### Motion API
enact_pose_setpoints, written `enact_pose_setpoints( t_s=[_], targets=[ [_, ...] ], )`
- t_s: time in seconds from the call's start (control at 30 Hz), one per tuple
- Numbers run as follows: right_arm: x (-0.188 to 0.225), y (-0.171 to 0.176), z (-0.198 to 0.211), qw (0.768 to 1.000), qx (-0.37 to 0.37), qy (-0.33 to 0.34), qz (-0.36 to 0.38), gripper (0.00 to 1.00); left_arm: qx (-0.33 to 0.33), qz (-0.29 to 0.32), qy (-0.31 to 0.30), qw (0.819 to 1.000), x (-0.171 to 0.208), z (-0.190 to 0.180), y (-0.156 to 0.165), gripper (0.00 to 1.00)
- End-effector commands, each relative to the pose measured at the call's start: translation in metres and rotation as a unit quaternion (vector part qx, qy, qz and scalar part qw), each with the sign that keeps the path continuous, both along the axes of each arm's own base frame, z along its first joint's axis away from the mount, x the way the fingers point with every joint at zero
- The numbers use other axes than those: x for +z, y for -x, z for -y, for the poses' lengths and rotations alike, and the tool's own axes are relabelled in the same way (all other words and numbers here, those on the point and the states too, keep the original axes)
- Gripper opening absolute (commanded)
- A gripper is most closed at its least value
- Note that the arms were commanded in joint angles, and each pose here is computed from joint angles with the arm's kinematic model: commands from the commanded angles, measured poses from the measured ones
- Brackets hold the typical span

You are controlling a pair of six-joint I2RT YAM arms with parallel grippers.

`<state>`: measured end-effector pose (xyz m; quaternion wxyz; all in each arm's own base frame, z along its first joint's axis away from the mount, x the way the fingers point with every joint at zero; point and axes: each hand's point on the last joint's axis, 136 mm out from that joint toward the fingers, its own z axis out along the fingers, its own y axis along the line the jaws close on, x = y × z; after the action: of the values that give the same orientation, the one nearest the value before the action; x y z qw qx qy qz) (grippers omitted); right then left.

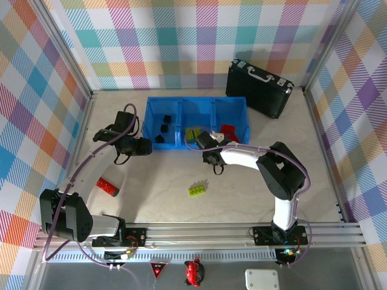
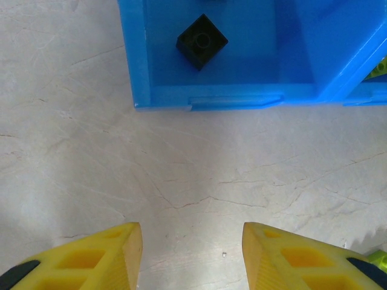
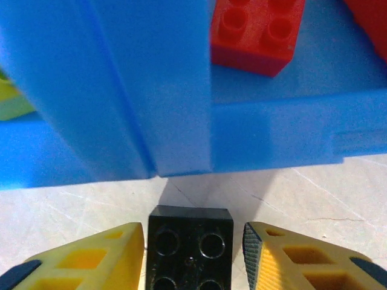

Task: Sort the legos into containers by color
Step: Pick up the lego from the center of the table.

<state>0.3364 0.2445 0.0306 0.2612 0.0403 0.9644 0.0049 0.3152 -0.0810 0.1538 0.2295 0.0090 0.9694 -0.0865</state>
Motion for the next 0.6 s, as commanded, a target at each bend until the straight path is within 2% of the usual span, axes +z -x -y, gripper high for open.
enact_pose_setpoints(
  t_s=[0.0,0.33,0.57],
  targets=[
    [-0.007,0.001,-0.002,1.000,-0.008,-0.005,0.002,0.47,0.004,0.010,0.004,1.000,0.006,-0.004,-0.005,0.47],
    [-0.004,0.001,-0.002,1.000,-0.005,-0.006,0.004,0.37,0.007,0.009,0.006,1.000,0.006,-0.006,-0.005,0.47],
    [0.010,0.003,-0.007,1.000,0.010,-0.004,0.014,0.35,0.008,0.010,0.008,1.000,0.007,-0.006,-0.005,0.47]
  ],
)
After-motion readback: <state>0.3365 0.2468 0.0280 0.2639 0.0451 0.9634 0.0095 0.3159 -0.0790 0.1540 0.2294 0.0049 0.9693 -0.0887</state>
